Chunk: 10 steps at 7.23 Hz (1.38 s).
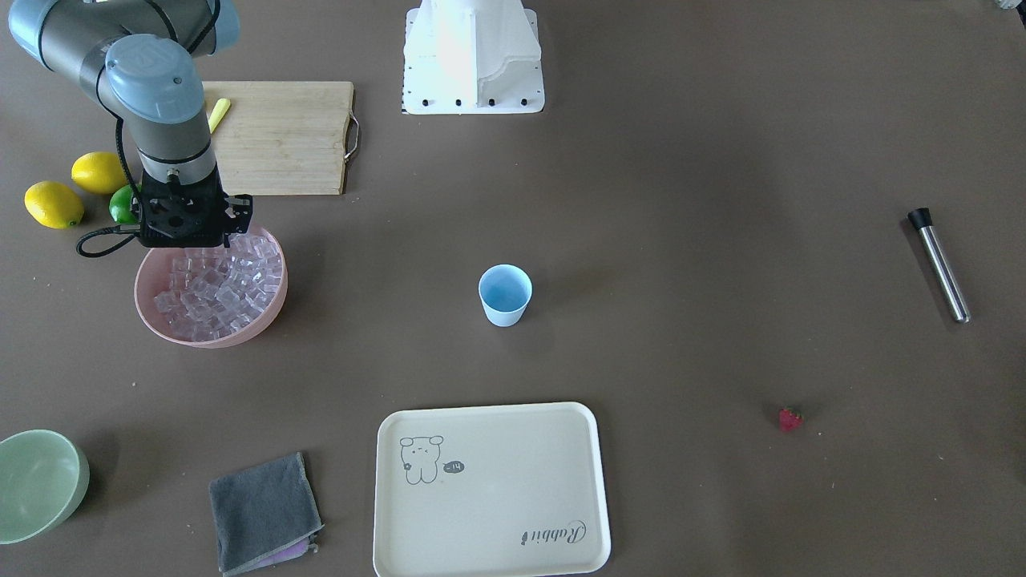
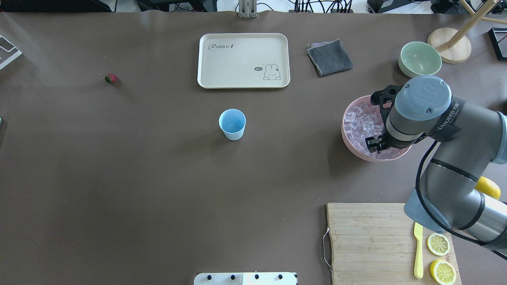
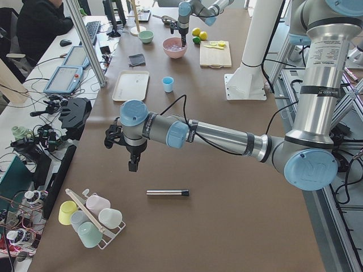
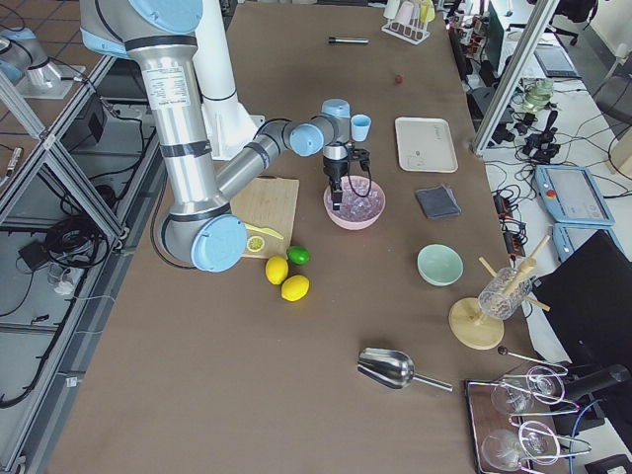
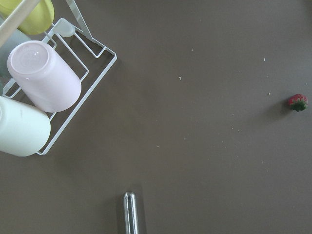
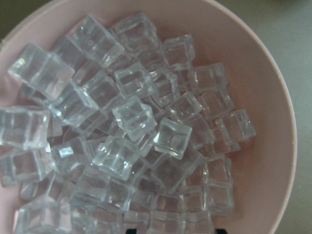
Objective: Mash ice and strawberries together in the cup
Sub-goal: 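Lower the right gripper into the bowl and grasp an ice cube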
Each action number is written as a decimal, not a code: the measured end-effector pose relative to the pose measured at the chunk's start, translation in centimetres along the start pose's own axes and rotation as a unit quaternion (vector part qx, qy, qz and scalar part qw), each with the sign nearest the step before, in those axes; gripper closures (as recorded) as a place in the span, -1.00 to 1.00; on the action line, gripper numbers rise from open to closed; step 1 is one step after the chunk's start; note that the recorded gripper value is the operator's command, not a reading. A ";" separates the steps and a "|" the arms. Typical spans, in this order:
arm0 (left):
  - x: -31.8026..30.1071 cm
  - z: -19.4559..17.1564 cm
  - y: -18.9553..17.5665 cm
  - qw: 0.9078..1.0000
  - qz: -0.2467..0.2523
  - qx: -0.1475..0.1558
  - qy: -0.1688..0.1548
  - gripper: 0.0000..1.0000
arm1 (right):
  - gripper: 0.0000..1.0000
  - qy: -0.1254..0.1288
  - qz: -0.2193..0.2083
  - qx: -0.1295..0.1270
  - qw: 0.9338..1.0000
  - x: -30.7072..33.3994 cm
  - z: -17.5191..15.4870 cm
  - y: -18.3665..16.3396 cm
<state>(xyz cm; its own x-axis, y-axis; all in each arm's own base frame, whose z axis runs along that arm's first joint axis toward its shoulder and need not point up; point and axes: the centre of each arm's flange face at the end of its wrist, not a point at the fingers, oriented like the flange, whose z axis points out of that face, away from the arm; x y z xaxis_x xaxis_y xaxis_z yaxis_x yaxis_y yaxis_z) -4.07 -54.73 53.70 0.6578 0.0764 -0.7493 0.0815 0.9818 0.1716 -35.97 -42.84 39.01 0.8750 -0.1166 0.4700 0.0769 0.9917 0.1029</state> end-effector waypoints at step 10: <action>0.3 -0.2 -0.3 1.000 0.003 0.002 0.000 -0.97 | 0.98 0.022 -0.008 -0.007 1.000 -2.0 0.9 1.0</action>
<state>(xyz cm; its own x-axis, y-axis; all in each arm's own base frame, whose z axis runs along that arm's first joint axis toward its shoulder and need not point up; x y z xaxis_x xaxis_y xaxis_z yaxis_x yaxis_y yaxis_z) -4.06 -54.97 53.34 0.6580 0.0814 -0.7486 0.0815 0.9806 0.1783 -38.05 -41.70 38.95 0.8936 -0.1299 0.4297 0.0969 0.9905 0.0979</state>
